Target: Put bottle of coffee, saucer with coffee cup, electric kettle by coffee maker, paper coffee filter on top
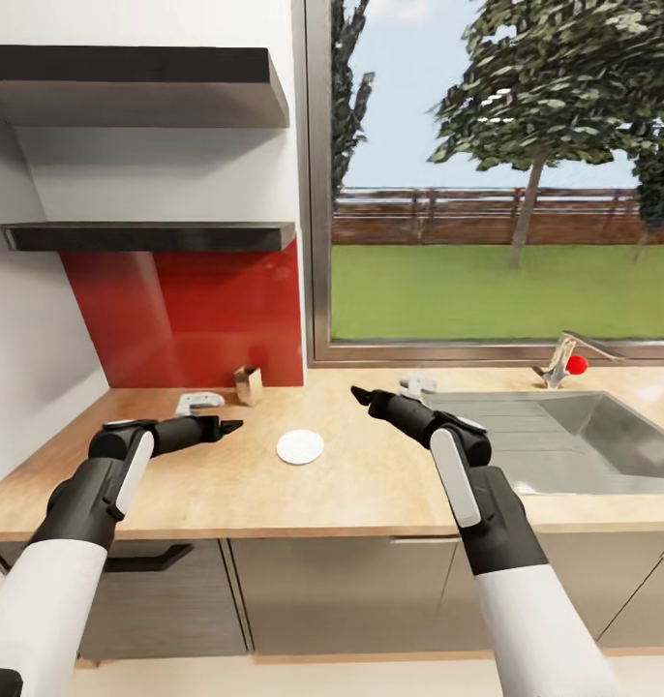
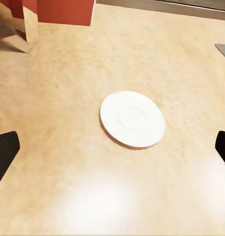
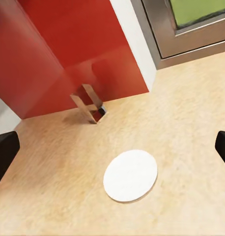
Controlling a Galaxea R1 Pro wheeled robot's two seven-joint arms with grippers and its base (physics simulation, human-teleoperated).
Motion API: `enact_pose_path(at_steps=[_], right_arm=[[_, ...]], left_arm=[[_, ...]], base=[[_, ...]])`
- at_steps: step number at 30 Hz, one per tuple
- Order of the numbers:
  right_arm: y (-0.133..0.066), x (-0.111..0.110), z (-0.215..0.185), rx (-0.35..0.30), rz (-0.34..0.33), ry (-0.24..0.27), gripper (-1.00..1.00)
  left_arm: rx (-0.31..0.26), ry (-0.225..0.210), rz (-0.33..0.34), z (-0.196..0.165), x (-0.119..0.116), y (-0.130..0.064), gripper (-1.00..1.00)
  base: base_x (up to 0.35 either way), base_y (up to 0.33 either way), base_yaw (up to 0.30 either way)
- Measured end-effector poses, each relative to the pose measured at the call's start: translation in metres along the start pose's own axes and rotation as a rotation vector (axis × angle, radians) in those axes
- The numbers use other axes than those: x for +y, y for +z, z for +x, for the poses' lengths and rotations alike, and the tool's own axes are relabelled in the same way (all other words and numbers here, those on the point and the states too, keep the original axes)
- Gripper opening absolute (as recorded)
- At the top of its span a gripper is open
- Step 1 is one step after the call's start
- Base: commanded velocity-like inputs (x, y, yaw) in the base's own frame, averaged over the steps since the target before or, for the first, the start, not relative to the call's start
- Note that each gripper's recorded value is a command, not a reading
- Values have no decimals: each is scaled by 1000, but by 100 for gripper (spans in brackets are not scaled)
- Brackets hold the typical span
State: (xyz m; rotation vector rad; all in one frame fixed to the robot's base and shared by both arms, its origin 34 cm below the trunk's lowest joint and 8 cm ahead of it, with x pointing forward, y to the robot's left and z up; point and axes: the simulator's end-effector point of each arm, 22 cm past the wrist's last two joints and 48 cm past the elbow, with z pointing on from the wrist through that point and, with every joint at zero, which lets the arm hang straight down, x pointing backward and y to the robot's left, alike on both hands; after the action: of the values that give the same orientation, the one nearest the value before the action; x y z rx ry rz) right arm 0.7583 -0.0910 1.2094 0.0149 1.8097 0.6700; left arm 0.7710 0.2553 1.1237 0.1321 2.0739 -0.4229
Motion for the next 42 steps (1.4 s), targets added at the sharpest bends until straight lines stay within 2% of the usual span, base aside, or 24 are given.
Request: enact_pose_path(at_steps=[5, 7, 10, 12, 15, 18, 20, 25, 29, 31, 37, 42], right_arm=[[3, -4, 10, 25, 7, 8, 100], [7, -11, 24, 56, 18, 18, 100], [10, -15, 35, 81, 26, 27, 100], [13, -20, 44, 102, 34, 34, 100], [14, -22, 51, 118, 39, 40, 100], [17, -19, 71, 174, 10, 92, 100], [18, -8, 80, 203, -37, 145, 100], [17, -4, 82, 212, -58, 171, 100], [19, -8, 94, 238, -51, 186, 100], [20, -10, 102, 255, -47, 194, 100], [21, -11, 108, 267, -44, 199, 100], [23, -14, 125, 304, -38, 217, 100]], left_arm=[[9, -13, 4, 4, 1, 2, 100], [19, -27, 9, 9, 1, 4, 100], [44, -69, 26, 22, 0, 10, 100], [67, -128, 55, 36, -2, 15, 100], [82, -164, 71, 44, -3, 19, 100], [113, -197, 78, 59, -2, 23, 100], [148, -216, 80, 69, -3, 23, 100], [221, -250, 91, 84, -8, 20, 100], [272, -288, 176, 100, -27, 16, 100], [297, -303, 195, 108, -33, 14, 100], [313, -313, 206, 114, -36, 13, 100], [348, -340, 201, 131, -34, 16, 100]], base=[[317, 0, 0], [333, 0, 0], [334, 0, 0], [335, 0, 0], [335, 0, 0], [191, 0, 0], [45, 0, 0], [12, 0, 0], [48, 0, 0], [249, 0, 0], [306, 0, 0], [82, 0, 0]])
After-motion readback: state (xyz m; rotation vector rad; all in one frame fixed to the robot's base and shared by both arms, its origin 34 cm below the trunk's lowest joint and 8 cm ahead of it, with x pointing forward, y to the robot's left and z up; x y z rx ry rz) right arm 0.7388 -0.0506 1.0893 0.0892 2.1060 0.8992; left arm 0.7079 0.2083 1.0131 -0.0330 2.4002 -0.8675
